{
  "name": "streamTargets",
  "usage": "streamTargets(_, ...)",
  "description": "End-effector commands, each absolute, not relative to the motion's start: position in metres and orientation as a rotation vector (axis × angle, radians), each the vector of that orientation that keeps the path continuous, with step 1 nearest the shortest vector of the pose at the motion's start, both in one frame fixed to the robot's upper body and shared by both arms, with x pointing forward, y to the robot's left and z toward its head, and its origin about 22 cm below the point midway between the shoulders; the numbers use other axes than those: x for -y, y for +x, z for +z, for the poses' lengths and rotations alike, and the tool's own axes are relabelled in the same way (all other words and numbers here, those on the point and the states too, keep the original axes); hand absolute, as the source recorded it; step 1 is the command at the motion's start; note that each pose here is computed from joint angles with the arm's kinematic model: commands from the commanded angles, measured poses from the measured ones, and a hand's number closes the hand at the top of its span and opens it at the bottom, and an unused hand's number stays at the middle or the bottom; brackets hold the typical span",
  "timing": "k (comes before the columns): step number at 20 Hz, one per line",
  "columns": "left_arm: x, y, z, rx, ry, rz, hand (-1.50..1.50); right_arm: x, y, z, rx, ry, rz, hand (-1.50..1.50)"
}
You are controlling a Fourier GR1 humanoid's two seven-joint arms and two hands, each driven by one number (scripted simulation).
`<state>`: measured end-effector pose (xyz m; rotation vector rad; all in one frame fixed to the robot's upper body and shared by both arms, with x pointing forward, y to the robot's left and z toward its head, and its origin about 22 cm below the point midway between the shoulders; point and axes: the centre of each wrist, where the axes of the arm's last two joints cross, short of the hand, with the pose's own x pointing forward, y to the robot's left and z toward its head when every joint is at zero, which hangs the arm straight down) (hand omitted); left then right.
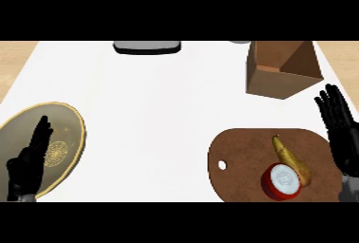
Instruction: Pick the pear from the cutting board and place it in the cardboard box
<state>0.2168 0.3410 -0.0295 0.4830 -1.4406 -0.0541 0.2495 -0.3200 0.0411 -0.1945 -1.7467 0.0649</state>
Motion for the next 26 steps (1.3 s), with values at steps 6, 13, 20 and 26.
streamTargets(6, -0.343, 0.225, -0.016, 1.466, 0.496, -0.253, 0.0, 0.407, 0.205, 0.062, 2.342, -0.4, 0.17, -1.5)
streamTargets(13, -0.321, 0.236, -0.016, 1.45, 0.389, -0.305, 0.0, 0.456, 0.142, 0.003, 2.499, -0.771, -0.02, -1.5)
streamTargets(20, -0.313, 0.251, -0.01, 1.476, 0.373, -0.362, 0.0, 0.472, 0.05, -0.027, 2.225, -1.027, 0.533, -1.5)
streamTargets(26, -0.294, 0.264, -0.01, 1.478, 0.347, -0.398, 0.0, 0.437, -0.001, -0.025, 2.081, -1.043, 0.656, -1.5)
